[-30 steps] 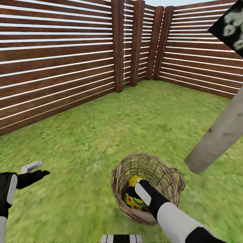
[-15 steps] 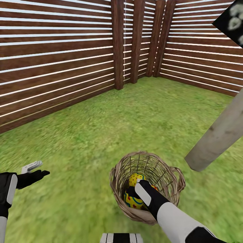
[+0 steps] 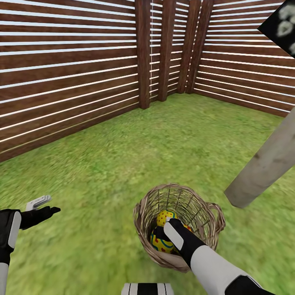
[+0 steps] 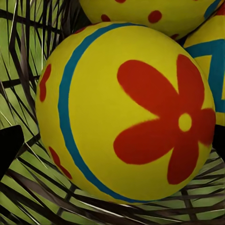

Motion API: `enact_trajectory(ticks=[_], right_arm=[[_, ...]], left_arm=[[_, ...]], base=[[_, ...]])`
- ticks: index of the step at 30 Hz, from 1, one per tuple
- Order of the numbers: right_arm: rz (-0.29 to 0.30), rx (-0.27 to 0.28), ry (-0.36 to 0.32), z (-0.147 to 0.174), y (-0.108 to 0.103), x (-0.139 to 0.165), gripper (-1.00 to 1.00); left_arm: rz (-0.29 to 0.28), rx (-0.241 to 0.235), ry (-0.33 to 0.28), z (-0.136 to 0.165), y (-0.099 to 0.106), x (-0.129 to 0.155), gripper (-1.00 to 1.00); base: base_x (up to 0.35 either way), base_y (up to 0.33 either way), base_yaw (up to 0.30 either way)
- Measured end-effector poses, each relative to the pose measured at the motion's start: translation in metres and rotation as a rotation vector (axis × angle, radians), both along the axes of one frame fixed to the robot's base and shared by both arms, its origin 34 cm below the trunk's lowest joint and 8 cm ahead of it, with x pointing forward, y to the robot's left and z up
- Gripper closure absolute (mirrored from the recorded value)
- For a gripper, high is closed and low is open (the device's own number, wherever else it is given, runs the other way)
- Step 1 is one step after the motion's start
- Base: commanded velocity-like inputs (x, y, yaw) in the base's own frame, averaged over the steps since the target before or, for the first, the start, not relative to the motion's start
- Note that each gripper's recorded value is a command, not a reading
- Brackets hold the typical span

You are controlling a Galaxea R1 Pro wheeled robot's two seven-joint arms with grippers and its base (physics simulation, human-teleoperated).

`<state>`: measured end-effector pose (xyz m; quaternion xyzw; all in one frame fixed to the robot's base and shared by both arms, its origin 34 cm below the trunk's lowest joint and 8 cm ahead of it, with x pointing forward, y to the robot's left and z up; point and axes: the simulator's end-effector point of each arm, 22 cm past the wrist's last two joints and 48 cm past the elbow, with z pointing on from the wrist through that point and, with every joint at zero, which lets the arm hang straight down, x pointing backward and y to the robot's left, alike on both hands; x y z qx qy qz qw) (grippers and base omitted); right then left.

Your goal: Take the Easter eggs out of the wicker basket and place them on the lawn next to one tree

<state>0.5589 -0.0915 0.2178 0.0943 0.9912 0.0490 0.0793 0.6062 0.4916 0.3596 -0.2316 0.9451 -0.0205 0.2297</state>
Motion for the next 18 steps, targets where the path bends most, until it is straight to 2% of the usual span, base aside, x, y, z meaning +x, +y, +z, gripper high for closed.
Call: enact_trajectory(ticks=[18], right_arm=[[-0.004, -0.01, -0.001, 0.0001, -0.0021, 0.0005, -1.0]], left_arm=[[0.0, 0.0, 0.0, 0.0001, 0.0001, 0.0, -1.0]], base=[[0.0, 0.0, 0.0]])
